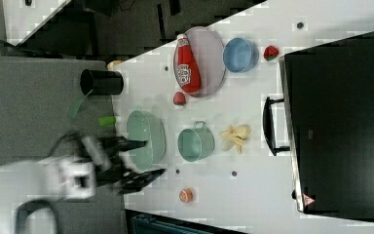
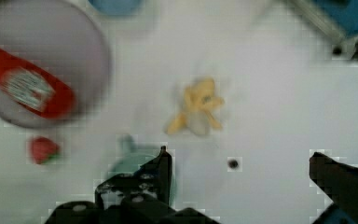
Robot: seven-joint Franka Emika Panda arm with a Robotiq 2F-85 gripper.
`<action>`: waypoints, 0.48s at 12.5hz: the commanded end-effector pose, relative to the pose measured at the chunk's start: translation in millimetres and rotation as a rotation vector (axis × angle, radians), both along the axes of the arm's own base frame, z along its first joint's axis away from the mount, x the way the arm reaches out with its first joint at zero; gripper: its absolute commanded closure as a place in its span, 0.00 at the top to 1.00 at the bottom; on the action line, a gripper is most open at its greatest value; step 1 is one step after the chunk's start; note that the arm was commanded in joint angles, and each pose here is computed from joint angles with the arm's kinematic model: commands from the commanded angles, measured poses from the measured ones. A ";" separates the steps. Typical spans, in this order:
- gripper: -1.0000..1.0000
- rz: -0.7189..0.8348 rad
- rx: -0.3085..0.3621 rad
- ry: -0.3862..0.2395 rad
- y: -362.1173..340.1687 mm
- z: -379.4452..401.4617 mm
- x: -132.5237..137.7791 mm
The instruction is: Pick banana from table and place on oven.
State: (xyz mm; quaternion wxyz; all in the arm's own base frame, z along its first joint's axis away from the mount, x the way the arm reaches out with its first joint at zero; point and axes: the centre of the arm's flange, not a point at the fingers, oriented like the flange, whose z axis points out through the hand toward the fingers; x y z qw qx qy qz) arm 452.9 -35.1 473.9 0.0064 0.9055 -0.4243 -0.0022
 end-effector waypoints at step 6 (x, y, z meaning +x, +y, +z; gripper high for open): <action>1.00 -0.016 -0.008 0.013 7.7 -183.9 37.3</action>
